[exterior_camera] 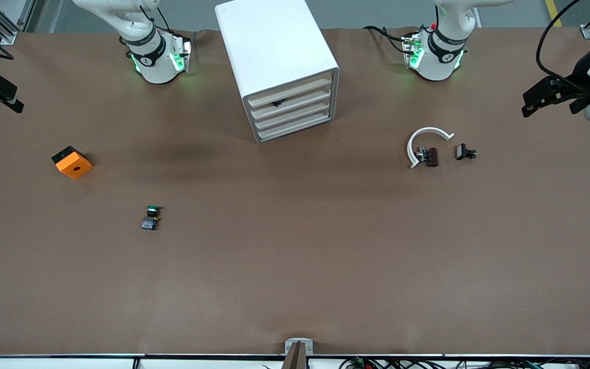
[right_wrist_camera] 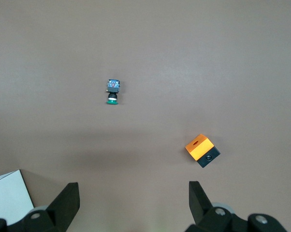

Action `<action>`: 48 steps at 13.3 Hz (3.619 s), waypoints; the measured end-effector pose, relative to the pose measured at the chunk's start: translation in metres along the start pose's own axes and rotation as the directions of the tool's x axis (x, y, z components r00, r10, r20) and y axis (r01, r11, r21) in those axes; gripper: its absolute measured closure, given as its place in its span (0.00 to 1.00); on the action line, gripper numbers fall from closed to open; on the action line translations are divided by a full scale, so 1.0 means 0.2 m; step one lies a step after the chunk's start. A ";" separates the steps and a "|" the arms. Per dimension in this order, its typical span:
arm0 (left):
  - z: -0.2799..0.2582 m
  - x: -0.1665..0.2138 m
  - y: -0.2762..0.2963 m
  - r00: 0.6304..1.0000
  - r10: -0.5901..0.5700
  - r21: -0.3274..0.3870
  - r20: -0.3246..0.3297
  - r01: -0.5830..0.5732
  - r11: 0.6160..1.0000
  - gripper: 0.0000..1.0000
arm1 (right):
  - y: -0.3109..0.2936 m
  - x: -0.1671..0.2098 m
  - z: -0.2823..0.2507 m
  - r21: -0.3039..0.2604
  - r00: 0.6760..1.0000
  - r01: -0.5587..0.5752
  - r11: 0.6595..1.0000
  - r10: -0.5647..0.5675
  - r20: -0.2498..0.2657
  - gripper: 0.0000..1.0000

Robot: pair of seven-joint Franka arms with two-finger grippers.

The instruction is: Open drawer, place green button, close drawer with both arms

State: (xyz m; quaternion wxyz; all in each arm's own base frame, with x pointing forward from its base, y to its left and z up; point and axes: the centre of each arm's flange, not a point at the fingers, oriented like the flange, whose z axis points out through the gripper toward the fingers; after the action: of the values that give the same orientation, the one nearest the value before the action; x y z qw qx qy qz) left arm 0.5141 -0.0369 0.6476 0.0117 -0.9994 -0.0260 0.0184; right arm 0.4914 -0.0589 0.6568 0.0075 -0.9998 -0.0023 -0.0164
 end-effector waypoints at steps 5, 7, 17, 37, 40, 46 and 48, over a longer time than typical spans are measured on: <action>0.01 0.01 0.00 1.000 0.001 0.000 0.006 -0.001 1.000 0.00 | 0.00 0.00 0.00 0.000 1.000 -0.007 1.000 0.007 0.002 0.00; 0.09 0.06 0.01 0.999 0.004 0.000 0.036 -0.004 1.000 0.00 | 0.00 0.00 0.00 0.000 1.000 -0.008 1.000 0.008 0.002 0.00; 0.87 0.40 0.60 0.975 -0.021 -0.070 0.223 0.038 0.997 0.00 | 0.01 0.12 0.19 0.003 0.998 -0.009 1.000 0.009 0.062 0.00; 2.07 -0.14 1.96 -0.105 -0.925 0.725 0.365 0.656 0.211 0.00 | -0.46 0.80 1.70 -0.032 0.986 -0.162 0.986 0.163 0.036 0.00; 2.20 -0.18 1.97 -0.191 -0.928 0.803 0.320 0.575 0.158 0.00 | -0.45 0.76 1.94 -0.032 0.979 -0.203 0.979 0.203 0.016 0.00; 2.42 -0.28 2.04 -0.321 -0.926 0.896 0.198 0.441 0.039 0.00 | -0.47 0.61 2.21 -0.036 0.978 -0.206 0.978 0.207 0.019 0.00; 2.47 -0.33 2.08 -0.337 -0.930 0.913 0.146 0.408 -0.004 0.04 | -0.47 0.59 2.24 -0.036 0.978 -0.206 0.978 0.207 0.019 0.00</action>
State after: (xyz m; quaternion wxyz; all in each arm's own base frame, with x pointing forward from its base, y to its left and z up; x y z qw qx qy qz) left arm 0.4506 -0.4441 0.1469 0.2729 -0.4805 -0.6697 0.4962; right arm 0.6234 0.0416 0.2146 -0.0078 -0.9948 0.1017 -0.0043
